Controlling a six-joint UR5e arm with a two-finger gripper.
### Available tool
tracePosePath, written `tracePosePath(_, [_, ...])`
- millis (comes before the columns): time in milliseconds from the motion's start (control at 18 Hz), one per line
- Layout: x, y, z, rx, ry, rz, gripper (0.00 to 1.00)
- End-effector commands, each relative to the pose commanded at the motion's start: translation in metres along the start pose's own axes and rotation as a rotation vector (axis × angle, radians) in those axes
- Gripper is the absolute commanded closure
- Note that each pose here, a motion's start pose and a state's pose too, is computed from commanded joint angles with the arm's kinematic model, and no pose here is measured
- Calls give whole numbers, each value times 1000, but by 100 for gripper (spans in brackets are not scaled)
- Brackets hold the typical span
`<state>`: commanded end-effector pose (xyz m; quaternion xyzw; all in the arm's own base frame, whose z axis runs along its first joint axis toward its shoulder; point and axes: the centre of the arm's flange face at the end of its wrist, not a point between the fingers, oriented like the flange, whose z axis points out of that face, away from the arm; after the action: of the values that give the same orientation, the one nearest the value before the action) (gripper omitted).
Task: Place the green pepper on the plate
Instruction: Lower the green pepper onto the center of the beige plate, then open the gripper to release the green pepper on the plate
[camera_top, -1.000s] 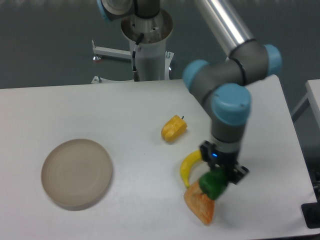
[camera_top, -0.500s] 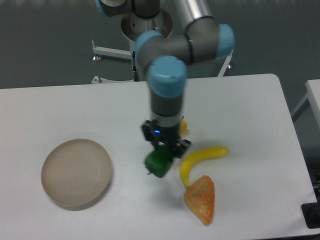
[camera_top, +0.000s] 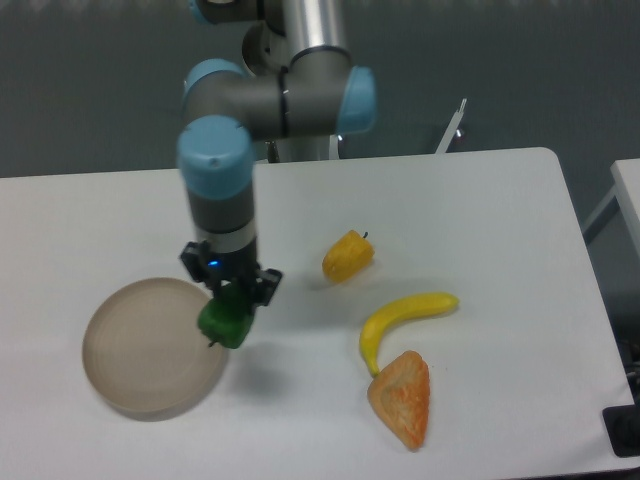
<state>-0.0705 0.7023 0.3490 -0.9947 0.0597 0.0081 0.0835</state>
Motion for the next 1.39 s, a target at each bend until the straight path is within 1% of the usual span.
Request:
tracePosePath(56, [11, -3, 13, -6, 4, 22, 68])
tracePosePath(222, [34, -11, 48, -24, 16, 40, 68])
tracePosePath(278, [39, -13, 55, -30, 22, 20, 68])
tracePosePath(389, [49, -12, 62, -44, 28, -61, 68])
tracePosePath(444, [56, -10, 67, -54, 31, -71, 68])
tracePosePath(667, [65, -4, 76, -76, 37, -65, 68])
tracePosePath(944, [67, -4, 77, -76, 40, -67, 68])
tracePosePath(1056, [68, -4, 76, -74, 42, -64, 66])
tracePosePath(1389, [71, -5, 77, -74, 48, -61, 65])
